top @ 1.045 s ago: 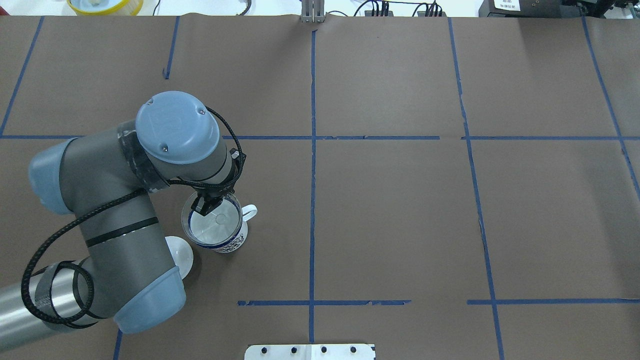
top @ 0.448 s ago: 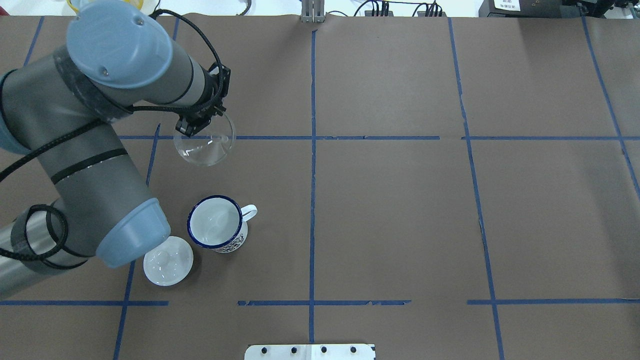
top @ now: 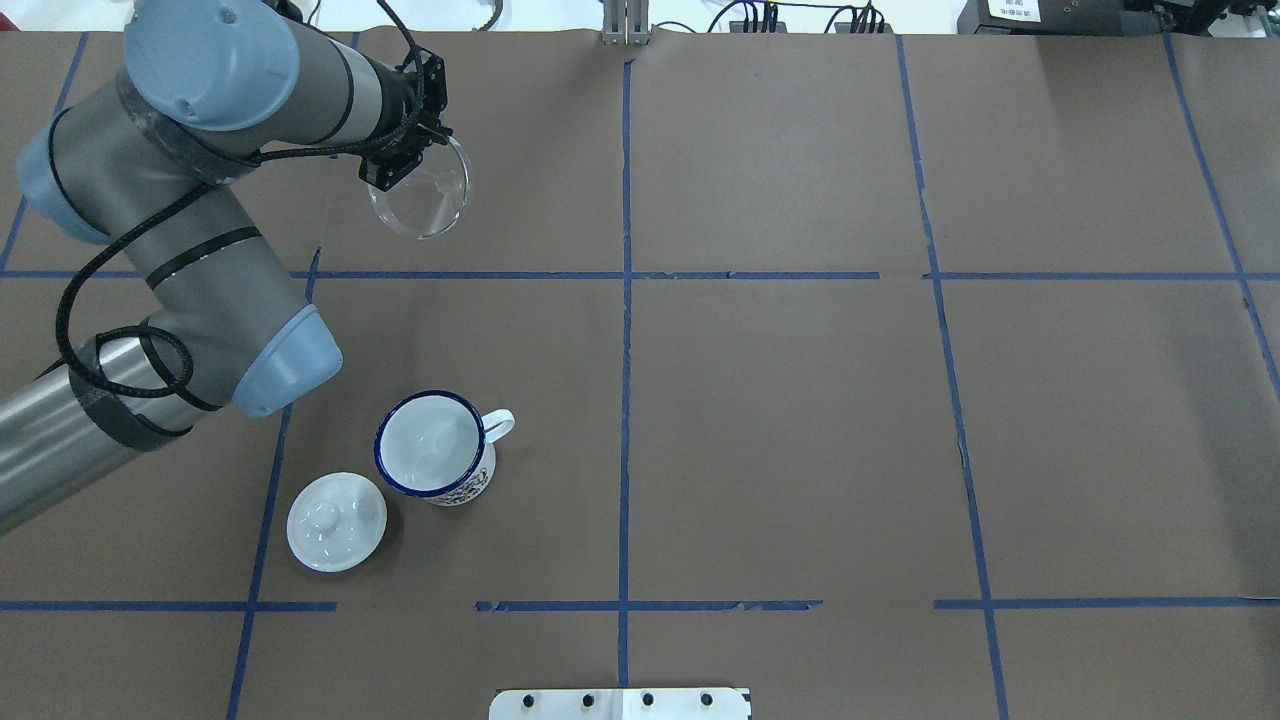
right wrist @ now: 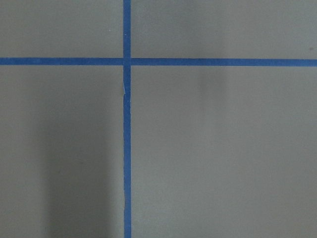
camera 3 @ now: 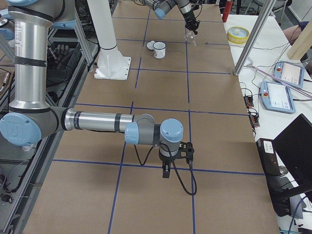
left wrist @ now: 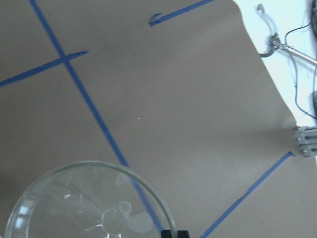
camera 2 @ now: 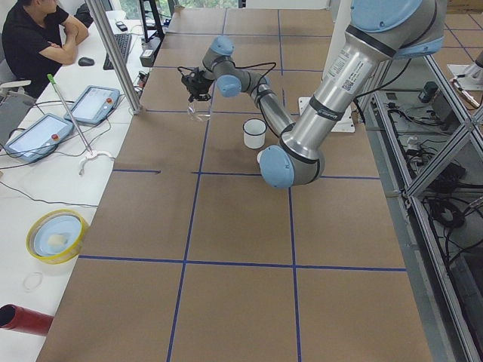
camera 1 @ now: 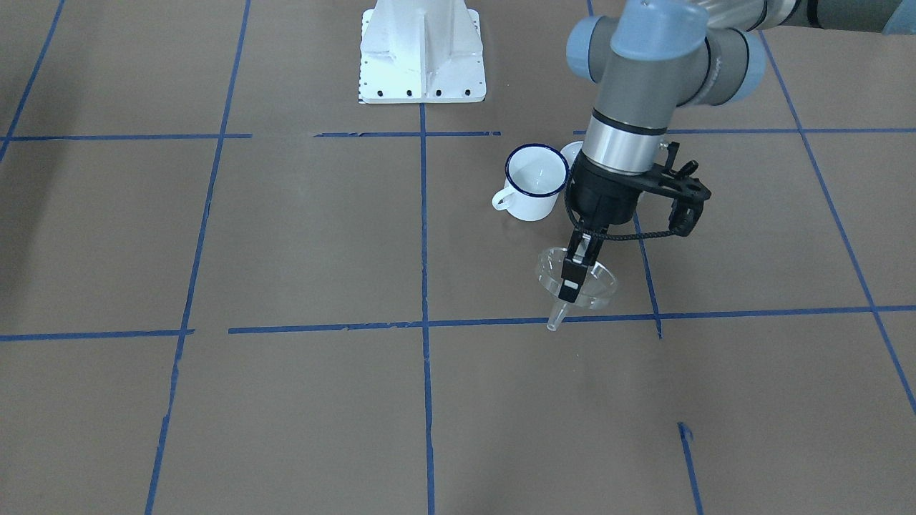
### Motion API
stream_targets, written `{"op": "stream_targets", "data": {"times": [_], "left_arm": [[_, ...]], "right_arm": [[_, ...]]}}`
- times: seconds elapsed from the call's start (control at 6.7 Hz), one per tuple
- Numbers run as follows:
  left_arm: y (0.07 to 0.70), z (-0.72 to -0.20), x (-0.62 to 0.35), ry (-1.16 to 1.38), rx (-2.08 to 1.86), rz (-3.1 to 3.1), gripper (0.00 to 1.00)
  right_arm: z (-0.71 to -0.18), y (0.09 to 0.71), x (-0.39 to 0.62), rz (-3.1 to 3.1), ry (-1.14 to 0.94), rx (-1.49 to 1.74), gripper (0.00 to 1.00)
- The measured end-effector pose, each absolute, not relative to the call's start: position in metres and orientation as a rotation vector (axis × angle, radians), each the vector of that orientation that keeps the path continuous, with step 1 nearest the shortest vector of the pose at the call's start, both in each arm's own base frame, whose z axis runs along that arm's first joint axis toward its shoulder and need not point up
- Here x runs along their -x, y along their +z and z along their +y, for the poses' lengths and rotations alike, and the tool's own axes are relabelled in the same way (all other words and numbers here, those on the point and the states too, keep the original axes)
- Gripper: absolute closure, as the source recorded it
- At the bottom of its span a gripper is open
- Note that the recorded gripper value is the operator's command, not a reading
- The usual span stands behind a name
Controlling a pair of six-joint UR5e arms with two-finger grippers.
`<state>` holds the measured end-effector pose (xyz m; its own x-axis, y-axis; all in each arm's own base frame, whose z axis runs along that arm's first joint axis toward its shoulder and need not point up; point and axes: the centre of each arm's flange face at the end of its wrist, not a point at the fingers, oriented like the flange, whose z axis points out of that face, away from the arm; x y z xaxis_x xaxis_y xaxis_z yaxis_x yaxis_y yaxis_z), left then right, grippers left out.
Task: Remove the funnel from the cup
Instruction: 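Lift the funnel out of the mug with the left gripper, then lower the funnel onto the table farther from the robot and release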
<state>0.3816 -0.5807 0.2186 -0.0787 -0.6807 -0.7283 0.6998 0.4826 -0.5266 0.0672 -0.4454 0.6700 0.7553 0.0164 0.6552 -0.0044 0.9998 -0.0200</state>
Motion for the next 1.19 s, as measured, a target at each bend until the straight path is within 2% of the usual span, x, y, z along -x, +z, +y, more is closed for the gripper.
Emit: {"op": "stream_targets", "data": {"times": [0.15, 0.45, 1.19], "left_arm": [[0.254, -0.603, -0.388, -1.143, -0.056, 1.262, 1.00], [0.316, -0.610, -0.383, -1.149, -0.112, 1.365, 1.00], [0.358, -0.592, -0.398, -1.100, -0.160, 1.534, 1.00]], "right_arm": [[-0.445, 0.670, -0.067, -0.715, 0.011, 0.018, 0.00], [-0.445, 0.670, -0.067, -0.715, 0.011, 0.018, 0.00], [-0.445, 0.670, -0.067, -0.715, 0.011, 0.018, 0.00]]}}
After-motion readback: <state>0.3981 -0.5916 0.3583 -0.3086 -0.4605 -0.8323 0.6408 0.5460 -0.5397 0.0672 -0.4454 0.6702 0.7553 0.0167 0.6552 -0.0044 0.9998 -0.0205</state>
